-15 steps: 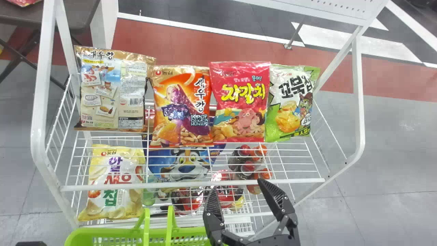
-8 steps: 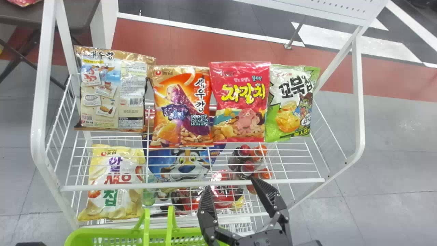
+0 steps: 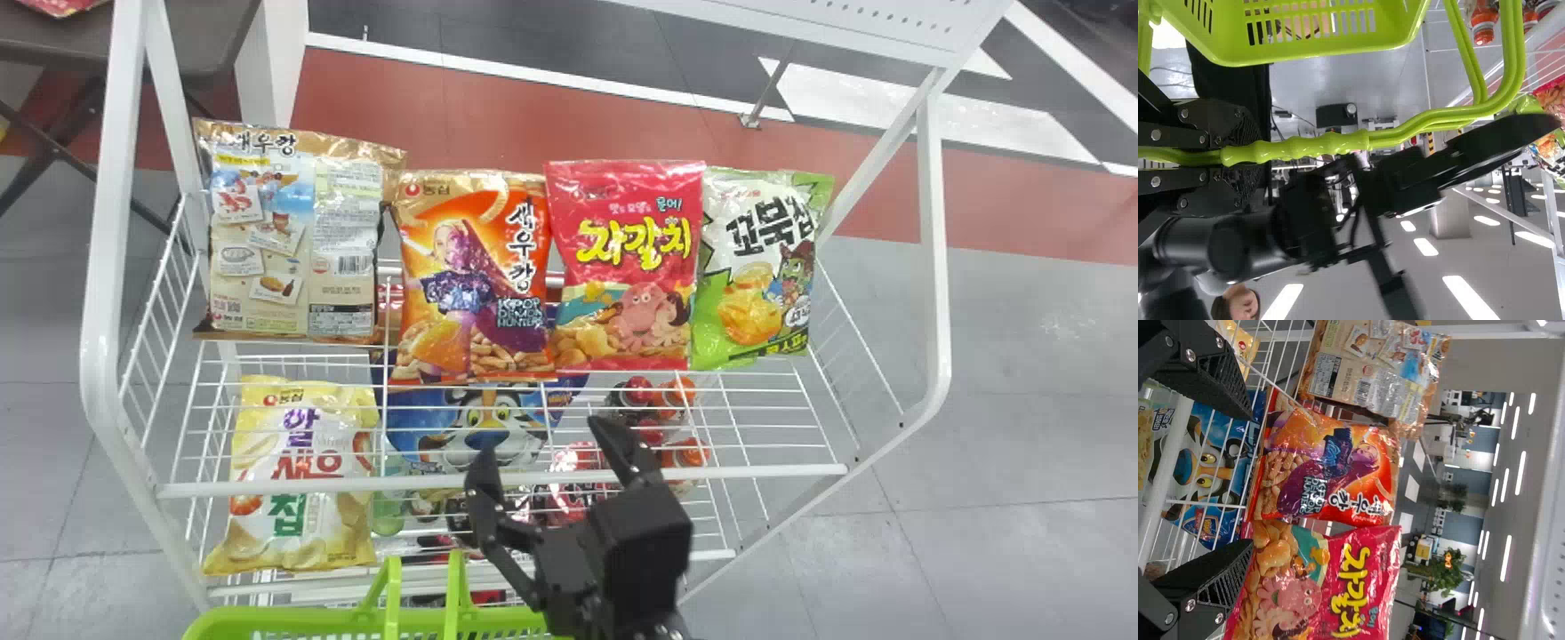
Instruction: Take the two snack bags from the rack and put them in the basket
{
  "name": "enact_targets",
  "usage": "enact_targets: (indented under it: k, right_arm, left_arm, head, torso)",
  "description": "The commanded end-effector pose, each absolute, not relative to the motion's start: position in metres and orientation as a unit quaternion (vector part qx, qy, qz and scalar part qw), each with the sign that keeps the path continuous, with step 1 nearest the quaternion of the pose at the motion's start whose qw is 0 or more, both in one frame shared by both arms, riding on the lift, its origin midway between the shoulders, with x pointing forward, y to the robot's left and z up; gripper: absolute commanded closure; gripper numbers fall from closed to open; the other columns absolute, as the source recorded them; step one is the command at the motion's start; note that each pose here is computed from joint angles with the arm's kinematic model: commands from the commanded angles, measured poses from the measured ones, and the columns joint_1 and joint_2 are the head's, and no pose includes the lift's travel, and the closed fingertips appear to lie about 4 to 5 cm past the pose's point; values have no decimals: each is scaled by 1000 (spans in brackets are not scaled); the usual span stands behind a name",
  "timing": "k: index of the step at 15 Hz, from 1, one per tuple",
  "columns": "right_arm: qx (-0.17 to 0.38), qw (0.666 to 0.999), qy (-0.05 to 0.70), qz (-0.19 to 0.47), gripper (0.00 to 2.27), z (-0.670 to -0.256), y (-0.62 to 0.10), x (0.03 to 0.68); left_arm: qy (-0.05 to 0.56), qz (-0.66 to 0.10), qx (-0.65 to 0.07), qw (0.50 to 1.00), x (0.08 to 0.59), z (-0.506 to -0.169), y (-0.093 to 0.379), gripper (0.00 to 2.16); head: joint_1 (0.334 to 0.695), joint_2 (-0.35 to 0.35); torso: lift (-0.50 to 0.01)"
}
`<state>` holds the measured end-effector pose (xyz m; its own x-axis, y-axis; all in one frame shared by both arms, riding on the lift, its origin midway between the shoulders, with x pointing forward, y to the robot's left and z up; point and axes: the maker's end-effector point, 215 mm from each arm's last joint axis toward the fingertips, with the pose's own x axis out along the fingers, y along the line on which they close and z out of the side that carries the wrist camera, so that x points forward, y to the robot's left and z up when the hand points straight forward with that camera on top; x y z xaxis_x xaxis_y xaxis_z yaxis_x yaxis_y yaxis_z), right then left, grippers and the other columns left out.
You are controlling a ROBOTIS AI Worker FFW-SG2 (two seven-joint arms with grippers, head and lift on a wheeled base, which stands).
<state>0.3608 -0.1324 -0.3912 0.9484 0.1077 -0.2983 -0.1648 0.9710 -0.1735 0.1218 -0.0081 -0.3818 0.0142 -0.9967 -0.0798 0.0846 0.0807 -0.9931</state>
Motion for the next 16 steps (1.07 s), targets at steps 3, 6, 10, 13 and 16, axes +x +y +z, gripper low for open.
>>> enact_targets:
  k: [3,6,10,13,16]
  right_arm:
    - [-89,986,130,64,171,-388,-126,404]
    - [-85,988,115,55,171,-382,-123,435]
    - [-90,988,114,53,178,-388,-122,472]
    - [-92,987,124,49,181,-394,-125,493]
    - [-93,986,127,47,181,-391,-127,515]
  left_arm:
    - [499,-506,-446,544,123,-383,-12,1885]
    - [502,-511,-441,541,122,-383,-14,1885]
    - [505,-509,-440,539,119,-385,-13,1885]
    - [504,-510,-438,541,121,-384,-13,1885]
    - [505,-509,-436,543,122,-386,-12,1885]
  head:
    - [695,-333]
    - [695,-314]
    - [695,-281]
    - [695,-270]
    - [695,-262]
  torso:
    - [-11]
    - [-11]
    - [-11]
    - [-11]
    - [-11]
